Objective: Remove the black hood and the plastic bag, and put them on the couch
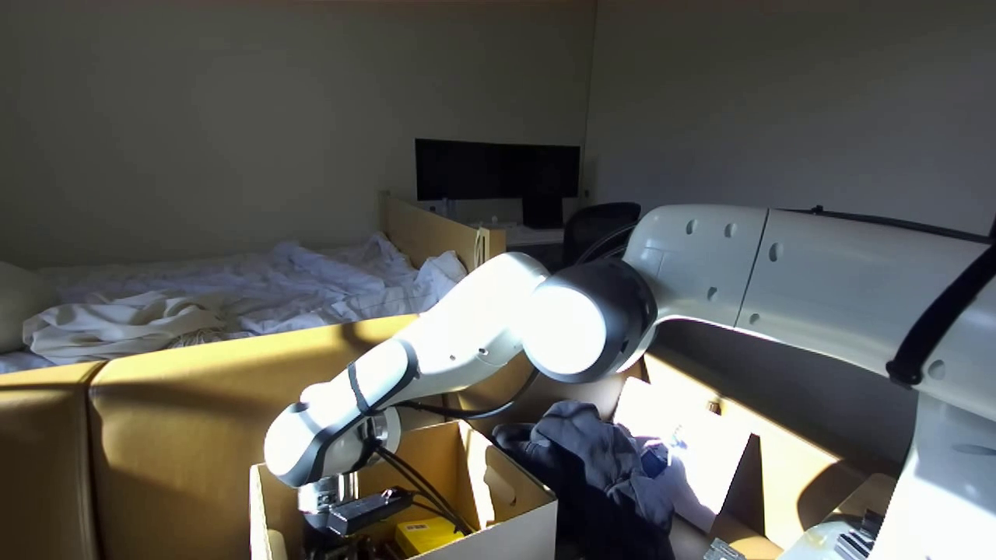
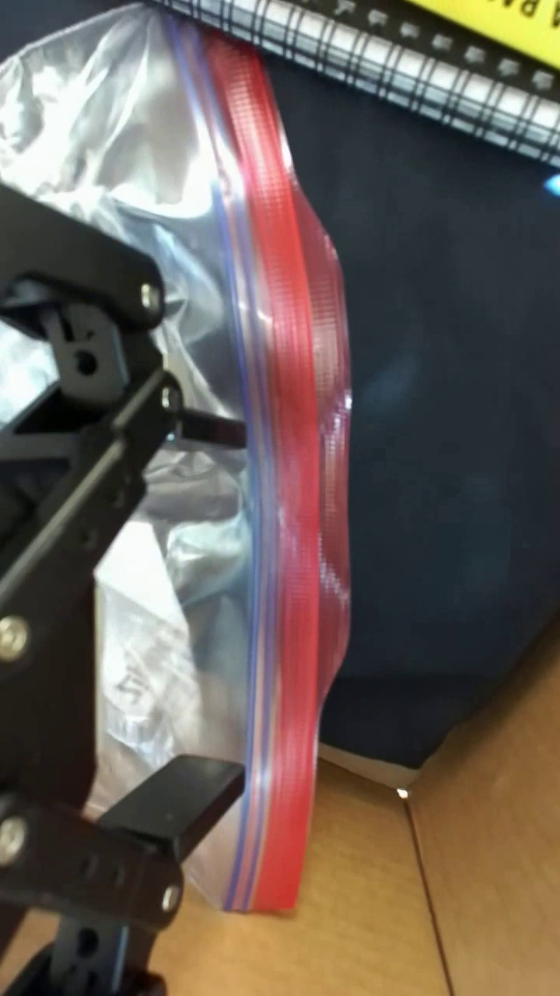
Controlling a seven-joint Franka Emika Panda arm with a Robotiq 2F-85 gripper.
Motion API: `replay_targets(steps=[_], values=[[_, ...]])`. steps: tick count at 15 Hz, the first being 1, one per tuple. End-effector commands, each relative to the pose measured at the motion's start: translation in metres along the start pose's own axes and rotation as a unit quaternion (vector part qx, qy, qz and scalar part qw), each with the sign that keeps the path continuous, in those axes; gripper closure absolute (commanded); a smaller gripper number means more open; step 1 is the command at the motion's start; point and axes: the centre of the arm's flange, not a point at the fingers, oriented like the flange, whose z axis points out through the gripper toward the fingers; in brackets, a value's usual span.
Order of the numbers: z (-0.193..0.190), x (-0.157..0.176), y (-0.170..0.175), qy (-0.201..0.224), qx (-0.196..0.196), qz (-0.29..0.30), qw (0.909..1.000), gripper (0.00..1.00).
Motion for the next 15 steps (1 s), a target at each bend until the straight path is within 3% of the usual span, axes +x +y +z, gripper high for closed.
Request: replay_targets(steps=[1, 7, 15], values=[[0.0057, 0.0191, 0.0085, 0.032, -0.018, -0.009, 0.9993, 0.0], [0.0018, 0.0237, 0.0127, 0.06, -0.028, -0.005, 0.9978, 0.0], [0.0056, 0.0212, 0.0124, 0.042, -0.023, 0.002, 0.9989, 0.0]])
